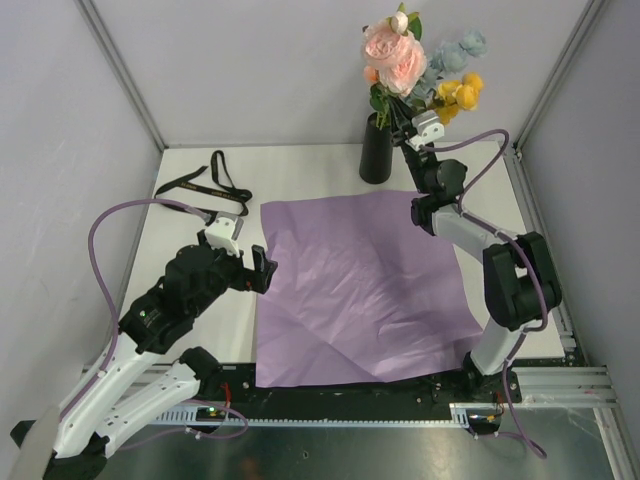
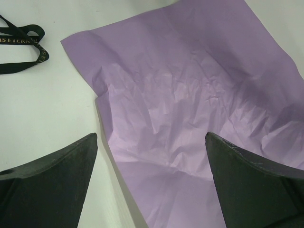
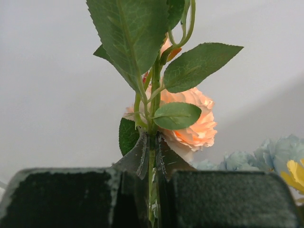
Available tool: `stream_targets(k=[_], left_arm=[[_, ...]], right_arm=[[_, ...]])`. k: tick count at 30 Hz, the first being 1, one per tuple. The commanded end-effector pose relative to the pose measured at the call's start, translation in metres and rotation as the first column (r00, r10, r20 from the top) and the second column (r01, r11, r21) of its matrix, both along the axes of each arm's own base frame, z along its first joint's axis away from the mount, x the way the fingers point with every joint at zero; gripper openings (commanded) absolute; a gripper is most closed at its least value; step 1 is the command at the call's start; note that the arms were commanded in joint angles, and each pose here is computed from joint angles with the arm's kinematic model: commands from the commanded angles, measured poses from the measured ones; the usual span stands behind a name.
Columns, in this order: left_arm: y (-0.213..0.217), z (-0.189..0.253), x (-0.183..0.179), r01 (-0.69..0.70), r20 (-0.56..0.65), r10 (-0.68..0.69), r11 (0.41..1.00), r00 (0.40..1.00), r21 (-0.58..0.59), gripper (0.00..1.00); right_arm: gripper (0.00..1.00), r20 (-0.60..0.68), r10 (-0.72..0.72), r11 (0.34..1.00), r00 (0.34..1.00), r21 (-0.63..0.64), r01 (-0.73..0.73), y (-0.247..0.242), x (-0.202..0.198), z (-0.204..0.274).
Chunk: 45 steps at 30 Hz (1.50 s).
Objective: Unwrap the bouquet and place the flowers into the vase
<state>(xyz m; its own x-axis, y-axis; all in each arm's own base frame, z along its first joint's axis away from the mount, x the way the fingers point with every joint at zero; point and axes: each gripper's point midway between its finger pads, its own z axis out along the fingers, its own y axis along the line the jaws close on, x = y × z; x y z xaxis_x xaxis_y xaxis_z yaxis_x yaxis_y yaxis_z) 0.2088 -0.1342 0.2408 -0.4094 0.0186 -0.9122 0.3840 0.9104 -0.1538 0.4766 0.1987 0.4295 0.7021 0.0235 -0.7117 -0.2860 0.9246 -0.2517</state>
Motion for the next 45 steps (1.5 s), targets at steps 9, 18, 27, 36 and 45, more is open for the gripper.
stream_targets(k=[9, 18, 27, 36, 45], left_arm=[[0.004, 0.008, 0.004, -0.015, 0.034, 0.015, 1.000, 0.999, 0.015, 1.00], [0.004, 0.008, 0.005, -0.015, 0.034, 0.015, 1.000, 0.999, 0.017, 1.00], [0.003, 0.007, 0.005, -0.012, 0.031, 0.012, 1.000, 0.999, 0.018, 1.00], [0.003, 0.008, 0.004, -0.010, 0.032, 0.010, 1.000, 0.999, 0.012, 1.00], [0.004, 0.008, 0.004, -0.016, 0.033, 0.015, 1.000, 0.999, 0.013, 1.00]], right_arm=[[0.00, 0.214, -0.050, 0.995, 0.975, 0.097, 0.030, -0.024, 0.002, 0.044], [0.00, -0.048, -0.123, 0.978, 0.991, 0.163, 0.129, -0.036, 0.059, -0.030], [0.03, -0.220, -0.146, 0.970, 0.965, 0.159, 0.183, -0.038, 0.079, -0.069], [0.01, -0.258, -0.162, 0.978, 0.953, 0.090, 0.190, -0.033, 0.085, -0.077], [0.13, -0.423, -0.197, 0.973, 0.884, 0.026, 0.229, -0.032, 0.105, -0.111]])
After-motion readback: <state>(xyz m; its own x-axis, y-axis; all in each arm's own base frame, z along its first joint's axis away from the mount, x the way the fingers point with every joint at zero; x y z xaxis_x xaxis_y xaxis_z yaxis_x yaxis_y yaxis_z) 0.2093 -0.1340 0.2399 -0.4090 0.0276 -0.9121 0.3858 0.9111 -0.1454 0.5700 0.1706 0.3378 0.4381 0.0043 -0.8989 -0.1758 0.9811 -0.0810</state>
